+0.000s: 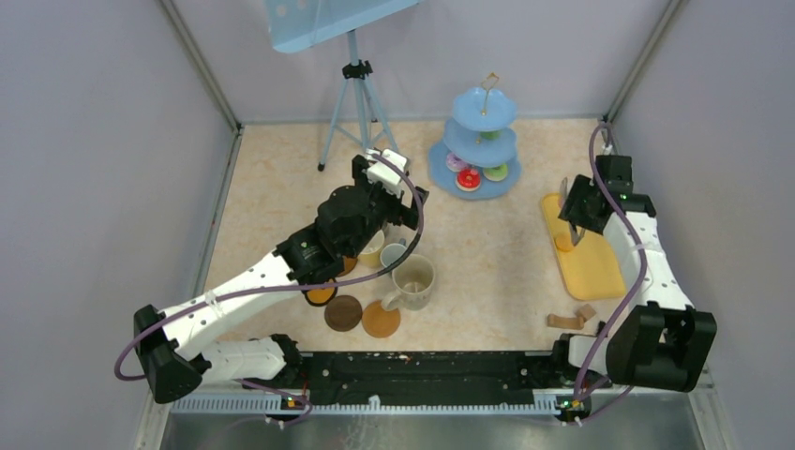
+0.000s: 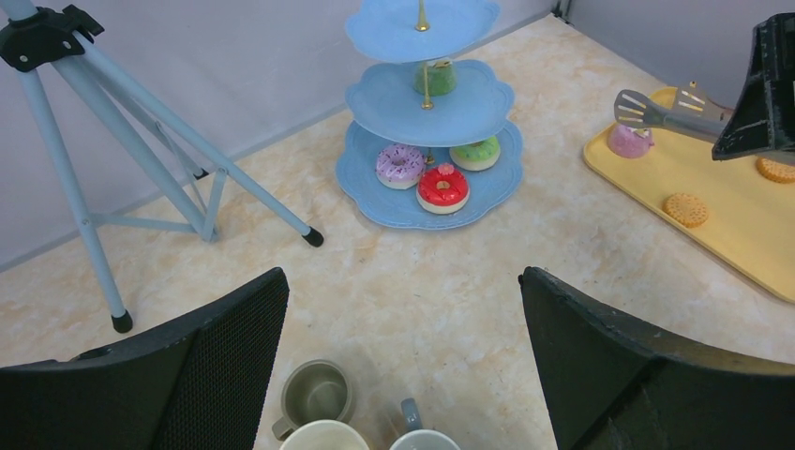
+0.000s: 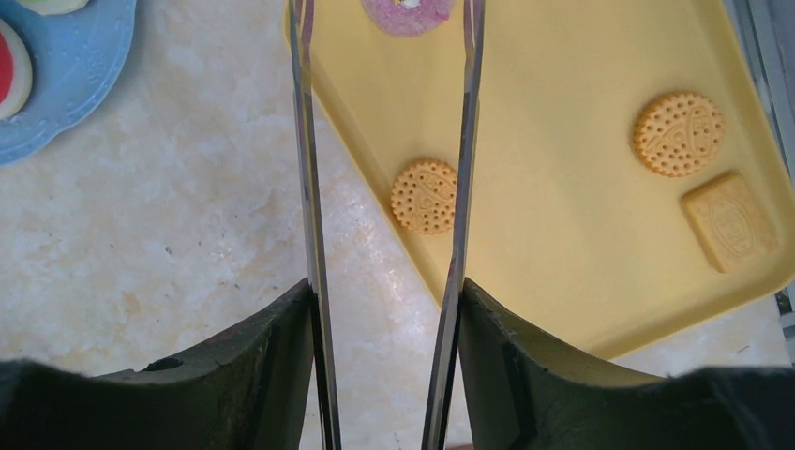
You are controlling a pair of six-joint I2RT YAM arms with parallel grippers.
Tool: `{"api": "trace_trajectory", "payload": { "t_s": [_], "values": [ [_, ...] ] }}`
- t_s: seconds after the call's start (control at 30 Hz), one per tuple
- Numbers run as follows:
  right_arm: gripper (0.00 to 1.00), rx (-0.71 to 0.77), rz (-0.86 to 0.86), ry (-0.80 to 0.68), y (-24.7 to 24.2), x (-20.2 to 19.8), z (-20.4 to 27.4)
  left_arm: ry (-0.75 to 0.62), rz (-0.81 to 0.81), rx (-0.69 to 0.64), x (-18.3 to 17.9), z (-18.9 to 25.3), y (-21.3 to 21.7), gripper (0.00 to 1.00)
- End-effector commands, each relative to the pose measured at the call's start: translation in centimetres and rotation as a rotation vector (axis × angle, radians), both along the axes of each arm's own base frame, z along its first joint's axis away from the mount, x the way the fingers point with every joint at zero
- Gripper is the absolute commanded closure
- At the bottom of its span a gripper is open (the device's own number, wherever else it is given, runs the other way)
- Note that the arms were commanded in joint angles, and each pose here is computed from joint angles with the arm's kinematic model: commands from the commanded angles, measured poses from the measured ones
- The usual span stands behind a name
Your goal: Serve the afternoon tea
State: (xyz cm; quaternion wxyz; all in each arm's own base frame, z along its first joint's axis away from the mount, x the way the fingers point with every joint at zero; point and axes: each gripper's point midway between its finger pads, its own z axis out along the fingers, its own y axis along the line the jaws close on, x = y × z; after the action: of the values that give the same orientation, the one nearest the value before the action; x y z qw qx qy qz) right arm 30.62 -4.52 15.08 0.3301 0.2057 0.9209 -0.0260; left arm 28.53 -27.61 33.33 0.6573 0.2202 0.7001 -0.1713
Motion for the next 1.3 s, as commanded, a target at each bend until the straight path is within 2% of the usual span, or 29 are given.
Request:
{"api": "trace_trajectory", "payload": {
  "t_s": [0.0,0.37,0.7,0.8,0.97,1.13,1.27],
  "values": [
    [0.46,0.009,0.007,-0.031,-0.2,1.5,-0.1,-0.032,-0.006,-0.045,-0.6,1.7,0.0,0.01],
    [0.43,-0.001,-0.021,0.046,-1.0,2.7,-2.5,-0.05,-0.005,-0.002,-0.8,1.2,-0.7,0.01],
    [0.51,-0.026,-0.044,0.068,-1.7,2.8,-3.3,-0.056,0.004,0.004,-0.7,1.2,-0.6,0.01],
    [0.58,-0.03,-0.041,0.068,-1.7,2.8,-3.2,-0.053,-0.003,0.004,-0.7,1.1,-0.7,0.01],
    [0.77,-0.029,-0.04,0.042,-1.6,2.5,-2.6,-0.049,-0.005,0.003,-0.8,1.0,-0.8,0.01],
    [0.81,-0.021,-0.024,-0.008,-1.2,2.3,-0.7,-0.058,-0.025,0.008,-1.6,1.0,-1.4,0.01],
    [0.82,0.05,0.096,-0.11,1.9,2.7,2.1,-0.075,-0.028,0.018,-2.1,1.2,-1.5,0.01]
  ]
}}
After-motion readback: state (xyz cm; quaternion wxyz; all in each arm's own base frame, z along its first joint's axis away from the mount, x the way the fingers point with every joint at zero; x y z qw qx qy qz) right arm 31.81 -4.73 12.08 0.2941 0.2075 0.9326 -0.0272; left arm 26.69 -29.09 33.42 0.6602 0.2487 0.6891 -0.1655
